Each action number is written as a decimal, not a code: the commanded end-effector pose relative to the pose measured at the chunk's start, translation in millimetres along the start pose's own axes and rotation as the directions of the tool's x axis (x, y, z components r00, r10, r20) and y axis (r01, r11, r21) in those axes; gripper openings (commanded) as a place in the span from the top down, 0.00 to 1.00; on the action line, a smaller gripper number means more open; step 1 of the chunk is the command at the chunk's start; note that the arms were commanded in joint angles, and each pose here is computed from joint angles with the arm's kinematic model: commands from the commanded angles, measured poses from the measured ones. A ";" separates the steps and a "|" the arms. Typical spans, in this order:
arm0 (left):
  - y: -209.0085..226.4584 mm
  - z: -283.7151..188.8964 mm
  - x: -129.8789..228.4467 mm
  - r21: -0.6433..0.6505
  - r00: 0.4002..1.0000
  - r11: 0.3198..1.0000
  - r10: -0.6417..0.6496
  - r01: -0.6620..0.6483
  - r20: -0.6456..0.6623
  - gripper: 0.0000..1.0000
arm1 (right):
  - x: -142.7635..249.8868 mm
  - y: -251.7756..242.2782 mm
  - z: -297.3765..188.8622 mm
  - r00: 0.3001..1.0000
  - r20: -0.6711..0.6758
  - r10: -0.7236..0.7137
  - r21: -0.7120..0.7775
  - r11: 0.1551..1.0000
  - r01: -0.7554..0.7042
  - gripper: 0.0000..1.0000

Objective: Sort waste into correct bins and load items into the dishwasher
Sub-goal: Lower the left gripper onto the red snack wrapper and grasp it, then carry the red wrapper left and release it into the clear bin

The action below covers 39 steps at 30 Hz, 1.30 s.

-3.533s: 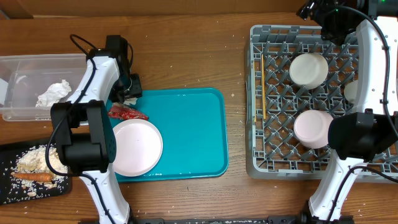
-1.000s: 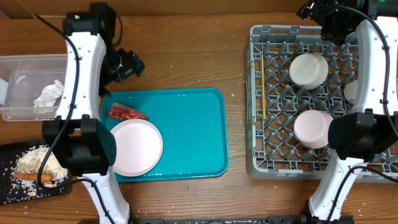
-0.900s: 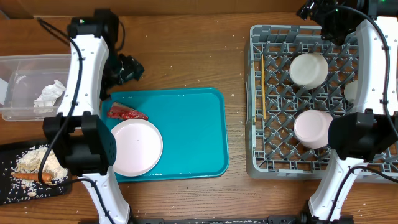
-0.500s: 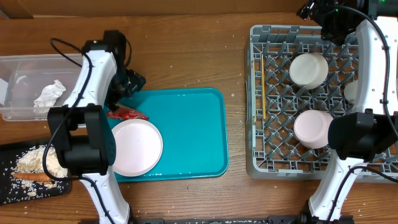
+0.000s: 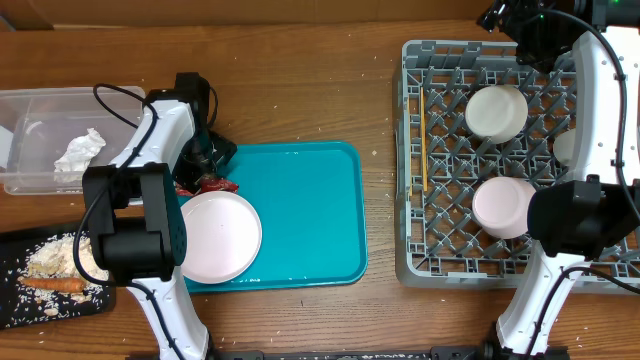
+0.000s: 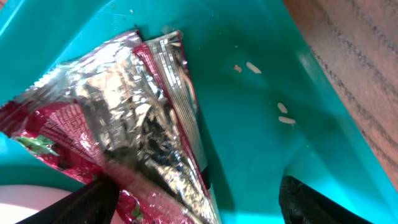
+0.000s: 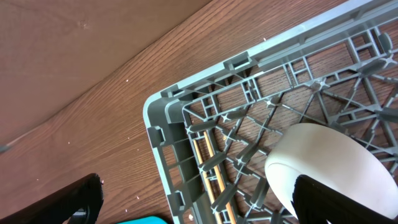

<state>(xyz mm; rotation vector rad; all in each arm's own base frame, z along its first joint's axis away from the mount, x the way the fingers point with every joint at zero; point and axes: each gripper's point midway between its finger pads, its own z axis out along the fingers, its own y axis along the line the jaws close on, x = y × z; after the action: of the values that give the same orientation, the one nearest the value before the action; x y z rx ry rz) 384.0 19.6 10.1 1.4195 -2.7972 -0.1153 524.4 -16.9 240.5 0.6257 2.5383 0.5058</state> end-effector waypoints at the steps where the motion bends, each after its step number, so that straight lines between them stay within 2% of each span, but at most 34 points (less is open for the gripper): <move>1: 6.0 8.9 0.4 -0.026 1.000 0.999 -0.031 0.031 -0.001 0.16 | -7.0 11.8 -23.1 0.999 0.053 -0.010 -0.030 0.999 0.012 0.00; 5: 6.0 8.9 0.2 -0.027 1.000 0.999 -0.030 0.030 0.000 0.21 | -6.9 11.7 -23.1 0.999 0.053 -0.010 -0.030 0.999 0.012 0.00; 8: 6.0 8.9 0.1 -0.027 1.000 0.999 -0.029 0.029 0.001 0.38 | -7.0 11.8 -23.1 0.999 0.053 -0.010 -0.030 0.999 0.012 0.00; 9: 6.0 8.9 0.1 -0.027 1.000 0.999 -0.029 0.029 0.001 0.48 | -6.9 11.7 -23.1 0.999 0.053 -0.010 -0.030 0.999 0.012 0.00; 16: 6.7 8.8 0.8 -0.029 1.000 0.999 -0.025 0.024 -0.002 0.96 | -6.9 11.7 -23.1 0.999 0.053 -0.010 -0.030 0.999 0.012 0.00; 22: 4.6 0.4 2.2 -0.023 1.000 1.000 -0.002 0.002 -0.020 0.96 | -7.0 11.8 -23.1 0.999 0.053 -0.010 -0.030 0.999 0.012 0.00; 27: -11.1 -34.8 -11.8 0.025 0.999 0.999 0.045 -0.045 0.014 0.96 | -6.9 11.7 -23.1 0.999 0.053 -0.010 -0.030 0.999 0.012 0.00; 34: -50.2 -106.7 -48.8 0.169 0.981 0.977 0.101 -0.129 0.165 0.96 | -7.0 11.8 -23.1 0.999 0.053 -0.010 -0.030 0.999 0.012 0.00; 39: -41.1 -149.2 -98.0 0.164 0.939 0.983 0.018 -0.079 0.342 0.96 | -6.9 11.7 -23.1 0.999 0.053 -0.010 -0.030 0.999 0.012 0.00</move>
<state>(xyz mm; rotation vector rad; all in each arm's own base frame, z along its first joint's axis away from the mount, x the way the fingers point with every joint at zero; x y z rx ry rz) 470.7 31.0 133.4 1.4170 -3.1197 0.0171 524.4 -16.9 240.5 0.6256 2.5383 0.5063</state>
